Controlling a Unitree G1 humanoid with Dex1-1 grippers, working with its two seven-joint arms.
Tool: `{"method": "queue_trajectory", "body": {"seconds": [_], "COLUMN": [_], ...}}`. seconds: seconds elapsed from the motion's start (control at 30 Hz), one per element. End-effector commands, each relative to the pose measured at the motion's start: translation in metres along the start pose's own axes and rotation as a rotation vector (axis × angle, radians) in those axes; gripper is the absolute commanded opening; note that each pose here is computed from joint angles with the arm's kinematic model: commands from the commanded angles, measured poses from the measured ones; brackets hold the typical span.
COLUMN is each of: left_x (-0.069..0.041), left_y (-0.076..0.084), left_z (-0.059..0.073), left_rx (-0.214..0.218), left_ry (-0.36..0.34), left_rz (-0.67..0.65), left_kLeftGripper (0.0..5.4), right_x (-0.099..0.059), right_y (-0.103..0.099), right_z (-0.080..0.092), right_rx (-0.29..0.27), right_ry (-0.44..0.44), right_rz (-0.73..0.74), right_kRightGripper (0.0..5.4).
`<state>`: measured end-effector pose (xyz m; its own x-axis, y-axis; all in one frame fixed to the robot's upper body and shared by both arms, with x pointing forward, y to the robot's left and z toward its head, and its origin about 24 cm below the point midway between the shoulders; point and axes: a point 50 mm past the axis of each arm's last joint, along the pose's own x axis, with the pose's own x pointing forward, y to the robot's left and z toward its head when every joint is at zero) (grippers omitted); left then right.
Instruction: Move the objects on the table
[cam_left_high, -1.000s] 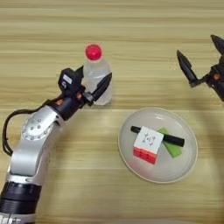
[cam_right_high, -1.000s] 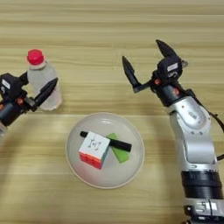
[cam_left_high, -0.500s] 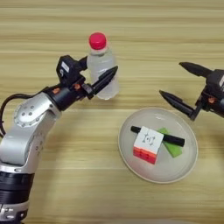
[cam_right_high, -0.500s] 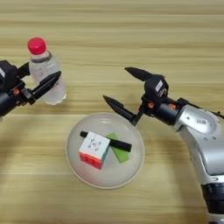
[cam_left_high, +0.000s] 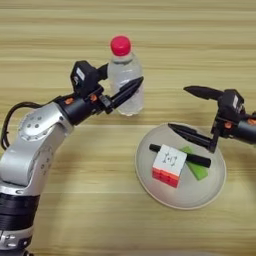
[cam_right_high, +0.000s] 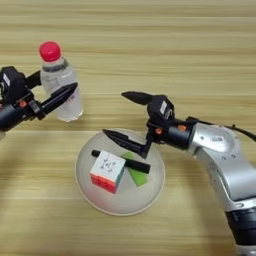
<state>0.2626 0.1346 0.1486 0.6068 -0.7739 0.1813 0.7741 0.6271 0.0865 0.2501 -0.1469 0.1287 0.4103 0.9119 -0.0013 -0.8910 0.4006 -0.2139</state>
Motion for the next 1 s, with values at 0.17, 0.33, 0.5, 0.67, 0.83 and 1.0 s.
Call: {"method": "queue_trajectory", "body": {"seconds": [0.17, 0.33, 0.5, 0.67, 0.83, 1.0], "left_x": [0.008, 0.008, 0.008, 0.009, 0.009, 0.01], "left_y": [-0.008, -0.012, -0.015, -0.017, -0.018, -0.021], "left_z": [0.014, 0.013, 0.013, 0.012, 0.012, 0.011], "left_rx": [0.02, 0.019, 0.015, 0.013, 0.01, 0.008], "left_ry": [-0.046, -0.042, -0.046, -0.046, -0.045, -0.043], "left_rz": [-0.069, -0.085, -0.094, -0.103, -0.109, -0.121], "left_kLeftGripper": [3.11, 3.11, 3.11, 3.11, 3.11, 3.11], "right_x": [0.014, 0.021, 0.028, 0.035, 0.041, 0.048], "right_y": [-0.005, -0.001, 0.002, 0.004, 0.006, 0.006], "right_z": [0.004, 0.003, 0.002, 0.001, 0.001, 0.004], "right_rx": [0.003, 0.02, 0.03, 0.037, 0.036, 0.03], "right_ry": [-0.017, -0.023, -0.027, -0.028, -0.032, -0.042], "right_rz": [-0.023, -0.001, 0.016, 0.032, 0.037, 0.04], "right_kRightGripper": [5.4, 5.4, 5.4, 5.4, 5.4, 5.4]}}
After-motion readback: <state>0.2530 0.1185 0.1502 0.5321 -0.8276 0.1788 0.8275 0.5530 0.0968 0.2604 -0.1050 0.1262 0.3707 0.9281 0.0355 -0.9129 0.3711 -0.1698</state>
